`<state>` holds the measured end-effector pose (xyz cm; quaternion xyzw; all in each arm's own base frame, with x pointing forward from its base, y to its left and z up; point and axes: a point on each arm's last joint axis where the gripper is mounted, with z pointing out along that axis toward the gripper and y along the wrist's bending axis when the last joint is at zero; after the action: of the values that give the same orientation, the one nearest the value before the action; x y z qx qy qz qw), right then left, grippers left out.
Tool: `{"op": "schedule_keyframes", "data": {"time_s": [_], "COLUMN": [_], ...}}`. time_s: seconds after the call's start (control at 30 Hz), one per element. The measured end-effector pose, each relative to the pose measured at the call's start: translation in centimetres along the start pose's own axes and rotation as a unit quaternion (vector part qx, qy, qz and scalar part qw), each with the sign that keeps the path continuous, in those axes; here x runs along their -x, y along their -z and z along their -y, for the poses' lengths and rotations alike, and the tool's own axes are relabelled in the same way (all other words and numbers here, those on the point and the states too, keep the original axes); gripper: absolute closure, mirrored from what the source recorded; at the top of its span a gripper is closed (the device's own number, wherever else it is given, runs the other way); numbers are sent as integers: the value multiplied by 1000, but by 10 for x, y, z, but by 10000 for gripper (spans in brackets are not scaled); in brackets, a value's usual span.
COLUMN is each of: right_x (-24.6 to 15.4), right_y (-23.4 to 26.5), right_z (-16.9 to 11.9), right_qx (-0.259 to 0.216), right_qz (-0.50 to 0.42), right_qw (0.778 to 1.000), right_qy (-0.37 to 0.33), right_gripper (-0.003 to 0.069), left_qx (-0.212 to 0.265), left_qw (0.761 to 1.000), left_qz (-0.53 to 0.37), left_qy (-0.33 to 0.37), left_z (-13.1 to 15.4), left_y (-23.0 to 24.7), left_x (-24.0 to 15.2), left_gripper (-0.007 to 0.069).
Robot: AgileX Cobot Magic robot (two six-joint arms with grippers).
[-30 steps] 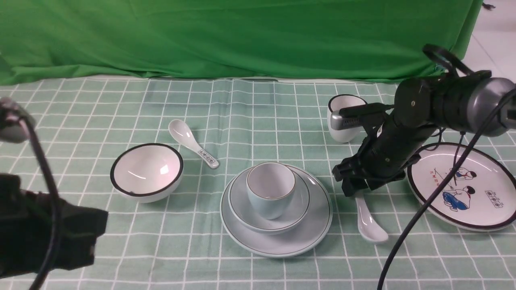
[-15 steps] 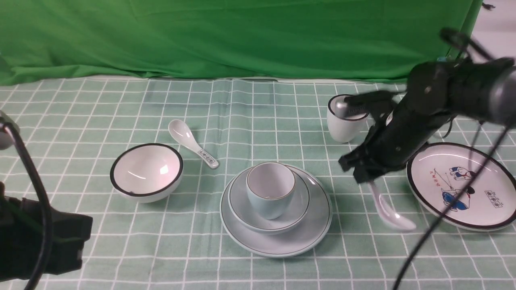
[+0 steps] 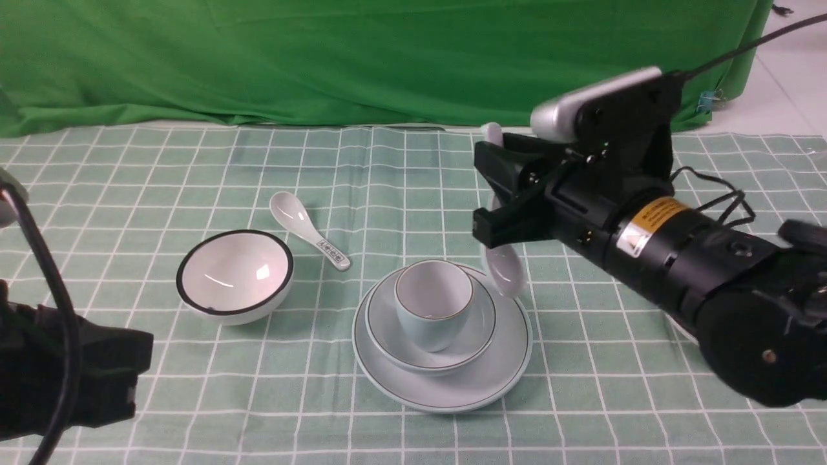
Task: Place the bowls on the plates on the blue tablecloth, put the cups on the bowls, and place the spoons in the cups.
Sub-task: 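Move the spoon over the cup on the plates and lower it into the cup with the right gripper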
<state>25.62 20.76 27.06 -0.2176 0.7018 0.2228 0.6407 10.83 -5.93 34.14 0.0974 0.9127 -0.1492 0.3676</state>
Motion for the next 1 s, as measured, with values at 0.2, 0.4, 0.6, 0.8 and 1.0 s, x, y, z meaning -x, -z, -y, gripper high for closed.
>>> {"op": "schedule_keyframes", "data": {"time_s": [0.2,0.4,0.6,0.8,1.0], "right_x": [-16,-37,-53,-70,-74], "right_y": [-18,-41,-51,-56,-57], "right_z": [-12,-13,-16,-16,-15], "right_qx": [12,11,13,12,12], "right_qz": [31,11,-8,-29,-34], "right_qw": [999,1000,1000,999,999], "right_qy": [5,7,9,10,11], "right_gripper": [470,470,470,466,395], "left_qx": [1,4,12,17,18], "left_qw": [1000,1000,1000,1000,1000], "left_qz": [0,1,3,2,2], "left_qy": [1,-1,-6,-8,-8], "left_z": [0,-1,-2,-3,-3], "left_y": [0,0,0,0,0], "left_x": [0,0,1,0,0], "left_gripper": [617,617,617,617,617]}}
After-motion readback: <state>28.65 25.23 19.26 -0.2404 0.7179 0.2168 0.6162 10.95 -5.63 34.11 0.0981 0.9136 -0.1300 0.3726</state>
